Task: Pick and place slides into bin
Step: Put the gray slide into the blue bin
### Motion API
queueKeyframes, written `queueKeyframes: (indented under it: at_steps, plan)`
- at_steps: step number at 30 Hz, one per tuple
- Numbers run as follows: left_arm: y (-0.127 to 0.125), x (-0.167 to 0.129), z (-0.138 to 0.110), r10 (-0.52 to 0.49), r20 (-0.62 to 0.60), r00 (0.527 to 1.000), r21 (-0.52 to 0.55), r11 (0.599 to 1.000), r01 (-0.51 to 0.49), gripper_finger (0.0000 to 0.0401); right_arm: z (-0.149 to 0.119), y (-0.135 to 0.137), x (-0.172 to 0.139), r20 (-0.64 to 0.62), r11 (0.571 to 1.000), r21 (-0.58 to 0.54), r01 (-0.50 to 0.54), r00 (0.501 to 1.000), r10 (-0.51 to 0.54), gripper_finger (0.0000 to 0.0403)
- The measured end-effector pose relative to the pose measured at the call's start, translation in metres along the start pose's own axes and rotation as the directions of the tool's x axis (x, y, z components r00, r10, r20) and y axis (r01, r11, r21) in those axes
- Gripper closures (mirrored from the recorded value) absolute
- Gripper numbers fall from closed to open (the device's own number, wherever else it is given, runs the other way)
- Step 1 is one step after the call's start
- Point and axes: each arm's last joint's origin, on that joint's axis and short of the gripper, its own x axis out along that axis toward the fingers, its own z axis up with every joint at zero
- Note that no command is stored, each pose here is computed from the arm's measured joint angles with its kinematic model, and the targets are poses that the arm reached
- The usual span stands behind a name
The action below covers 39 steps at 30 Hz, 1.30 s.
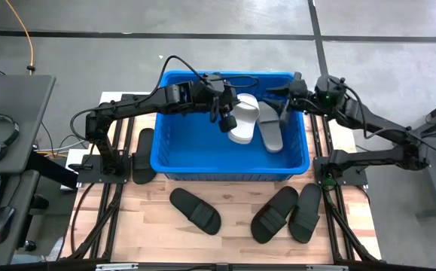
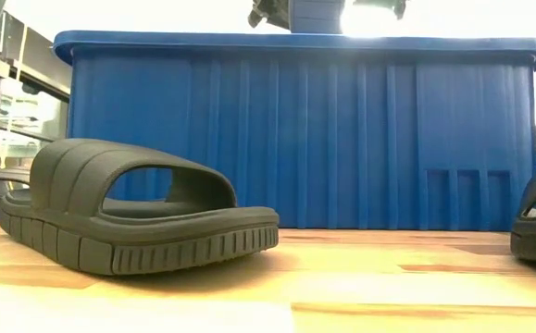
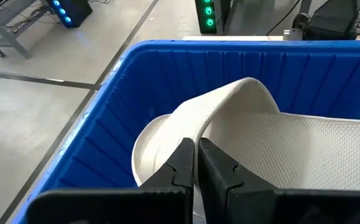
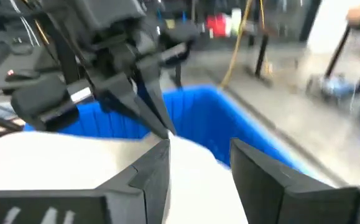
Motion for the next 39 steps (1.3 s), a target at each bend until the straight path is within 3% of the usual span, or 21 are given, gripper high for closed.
queueKeyframes:
  at_steps: [5,12,14,21,26,39]
  plan:
    - [0.000,0.000,0.000,-0.003,-0.004,1.000,0.000,1.000,0.003,0.0401,0.036,0.006,-0.010,-0.027,0.998,0.054,-0.010,1.000,0.011,0.0246]
    - [-0.001,0.000,0.000,-0.023,-0.001,1.000,-0.001,1.000,0.023,0.0401,0.055,0.015,0.013,-0.351,0.997,0.047,0.062,0.936,-0.041,0.0246]
    - [-0.001,0.000,0.000,-0.023,0.000,1.000,-0.001,1.000,0.023,0.0401,0.061,0.020,0.020,-0.391,0.998,0.027,0.061,0.919,-0.045,0.0246]
    - [-0.003,-0.002,0.000,-0.025,0.002,1.000,0.003,1.000,0.025,0.0401,0.066,0.040,0.049,-0.481,0.999,-0.021,0.030,0.876,-0.036,0.0246]
    - [-0.008,-0.003,0.001,-0.035,0.005,0.999,0.010,0.999,0.035,0.0401,0.054,0.053,0.066,-0.587,0.994,-0.094,0.063,0.803,-0.106,0.0246]
    - [-0.018,-0.006,0.004,-0.055,0.028,0.998,0.020,0.998,0.054,0.0401,0.041,0.063,0.079,-0.634,0.974,-0.174,0.147,0.740,-0.225,0.0249]
